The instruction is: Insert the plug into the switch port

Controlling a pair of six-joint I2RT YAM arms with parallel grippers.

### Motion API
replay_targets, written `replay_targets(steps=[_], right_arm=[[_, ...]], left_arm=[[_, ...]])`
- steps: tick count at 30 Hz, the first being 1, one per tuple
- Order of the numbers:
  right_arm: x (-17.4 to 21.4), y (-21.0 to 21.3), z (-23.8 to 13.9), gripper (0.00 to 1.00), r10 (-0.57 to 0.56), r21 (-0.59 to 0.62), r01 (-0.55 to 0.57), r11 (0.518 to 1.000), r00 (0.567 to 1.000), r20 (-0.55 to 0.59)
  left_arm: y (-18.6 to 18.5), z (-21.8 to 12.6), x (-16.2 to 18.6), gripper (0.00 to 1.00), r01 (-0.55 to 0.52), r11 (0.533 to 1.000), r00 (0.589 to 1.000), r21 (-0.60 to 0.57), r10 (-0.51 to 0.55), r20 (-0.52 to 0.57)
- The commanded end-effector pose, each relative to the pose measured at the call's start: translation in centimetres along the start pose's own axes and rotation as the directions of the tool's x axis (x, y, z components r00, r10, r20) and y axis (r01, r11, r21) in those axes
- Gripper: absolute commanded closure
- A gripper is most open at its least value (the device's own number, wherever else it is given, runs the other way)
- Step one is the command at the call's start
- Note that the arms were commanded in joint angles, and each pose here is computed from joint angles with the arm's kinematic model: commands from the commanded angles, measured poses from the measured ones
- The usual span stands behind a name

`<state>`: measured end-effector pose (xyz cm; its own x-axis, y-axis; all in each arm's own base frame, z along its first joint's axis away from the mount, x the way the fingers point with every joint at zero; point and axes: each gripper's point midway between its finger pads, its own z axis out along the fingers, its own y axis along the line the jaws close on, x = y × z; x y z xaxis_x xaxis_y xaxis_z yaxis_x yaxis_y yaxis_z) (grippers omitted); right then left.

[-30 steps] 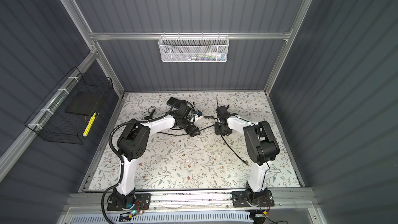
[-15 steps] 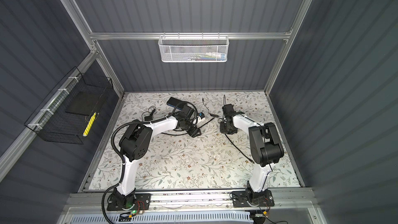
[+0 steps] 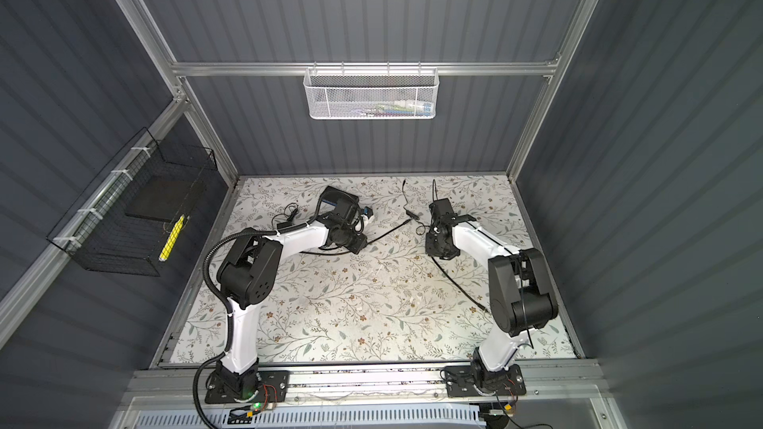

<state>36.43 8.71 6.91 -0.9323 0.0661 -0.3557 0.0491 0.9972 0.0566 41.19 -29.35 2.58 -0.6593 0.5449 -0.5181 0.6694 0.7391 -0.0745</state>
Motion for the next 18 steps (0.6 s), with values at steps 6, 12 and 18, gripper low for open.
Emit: replay_targets(steps=[6,12,18], right_arm=[[-2.0,-0.5,-3.6,0.59,-0.011,0.022,0.009,1.0,0.994,0.105],[-2.1,-0.5,-3.5,0.59,-0.015,0.019,0.013,1.0,0.994,0.112],[-1.9,-0.6,-3.5,0.59,-0.017,0.018,0.015,1.0,0.993,0.116]], left_arm=[[0.3,0.6,7.8,1.0,0.096,0.995,0.975,-0.011,-0.096,-0.203],[-0.7,0.4,8.2,1.0,0.109,0.993,0.967,0.048,-0.094,-0.235],[0.2,-1.9,7.9,1.0,0.133,0.991,0.971,-0.003,-0.131,-0.199]])
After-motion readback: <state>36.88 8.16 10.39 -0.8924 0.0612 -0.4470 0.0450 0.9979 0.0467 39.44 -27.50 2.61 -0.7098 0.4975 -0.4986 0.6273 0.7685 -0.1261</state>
